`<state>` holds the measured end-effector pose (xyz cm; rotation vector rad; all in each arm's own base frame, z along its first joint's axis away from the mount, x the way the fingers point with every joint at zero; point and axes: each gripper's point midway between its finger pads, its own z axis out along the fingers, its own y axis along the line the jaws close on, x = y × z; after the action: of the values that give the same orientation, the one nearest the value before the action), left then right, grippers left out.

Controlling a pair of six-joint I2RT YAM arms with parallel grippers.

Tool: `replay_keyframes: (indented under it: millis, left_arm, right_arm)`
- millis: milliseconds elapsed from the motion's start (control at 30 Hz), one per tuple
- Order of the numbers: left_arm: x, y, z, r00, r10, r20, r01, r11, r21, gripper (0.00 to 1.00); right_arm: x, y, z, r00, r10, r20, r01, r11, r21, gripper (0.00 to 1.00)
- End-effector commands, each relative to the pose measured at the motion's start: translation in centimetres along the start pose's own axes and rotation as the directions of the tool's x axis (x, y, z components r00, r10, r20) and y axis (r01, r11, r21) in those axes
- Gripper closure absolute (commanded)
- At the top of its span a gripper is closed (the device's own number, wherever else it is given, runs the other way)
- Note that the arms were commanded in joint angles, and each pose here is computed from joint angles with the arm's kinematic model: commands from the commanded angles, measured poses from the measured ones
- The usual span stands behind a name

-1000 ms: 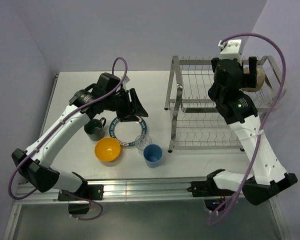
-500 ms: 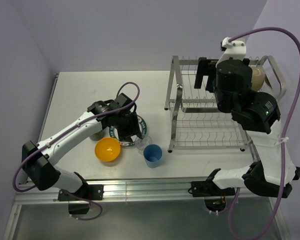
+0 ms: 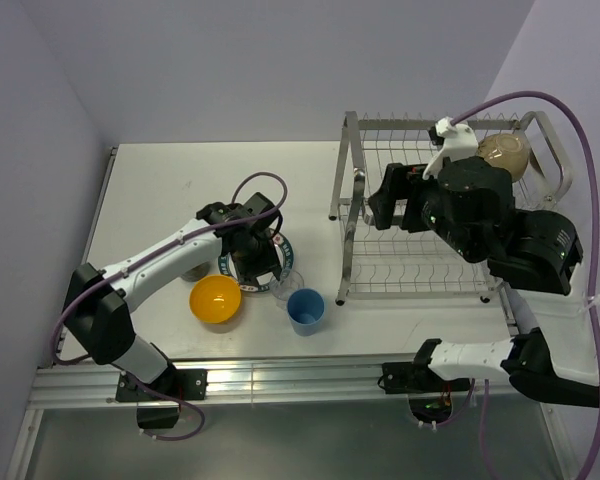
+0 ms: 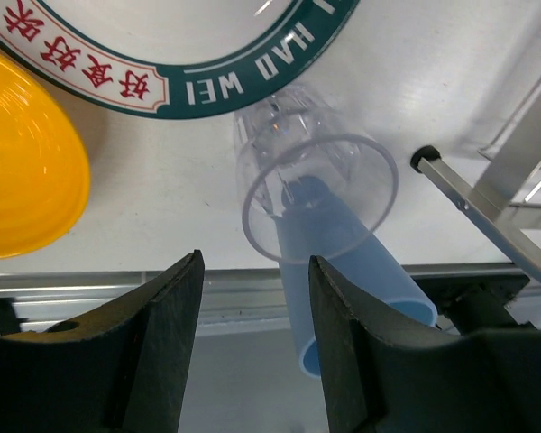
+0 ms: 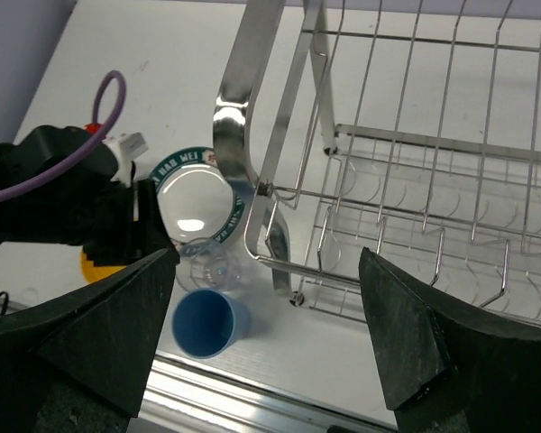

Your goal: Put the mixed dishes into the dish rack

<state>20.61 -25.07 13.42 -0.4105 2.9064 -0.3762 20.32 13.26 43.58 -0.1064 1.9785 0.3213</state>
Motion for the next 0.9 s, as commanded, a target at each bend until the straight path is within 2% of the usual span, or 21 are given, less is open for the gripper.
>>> replay_keyframes:
  millis: [0, 333, 400, 567, 700, 867]
  left_arm:
    - [-1.2, -0.5, -0.3, 0.999, -0.009, 0.046, 0.009, 1.0, 0.006, 0.44]
    - [-1.1, -0.3, 0.5, 0.999, -0.024, 0.031, 0.024, 1.0, -0.007, 0.45]
    - [-1.8, -0.2, -0.6, 0.996, -0.04, 0.074, 0.04, 0.999, -0.001, 0.46]
    - [-3.9, -0.8, -5.1, 0.978, -0.11, 0.178, 0.094, 0.991, 0.099, 0.45]
    - [-4.0, -1.5, -7.0, 0.98, -0.097, 0.174, 0.07, 0.986, 0.151, 0.46]
    - [-4.4, -1.3, -9.1, 0.973, -0.119, 0.198, 0.077, 0.975, 0.208, 0.46]
  right_arm:
    - [-0.1, 0.5, -1.8, 0.998, 0.057, 0.008, -0.056, 0.995, -0.08, 0.11]
    - [2.4, 1.3, -2.3, 0.997, 0.063, -0.052, -0.071, 0.983, -0.169, 0.13]
    - [2.9, 2.5, -2.5, 0.996, 0.042, -0.084, -0.06, 0.972, -0.226, 0.18]
    - [5.2, 4.7, -2.4, 0.987, 0.033, -0.157, -0.08, 0.951, -0.298, 0.21]
    - [8.1, 6.3, -2.3, 0.977, 0.024, -0.214, -0.096, 0.939, -0.332, 0.24]
    - [12.8, 8.6, -2.3, 0.957, -0.082, -0.277, -0.016, 0.943, -0.334, 0.24]
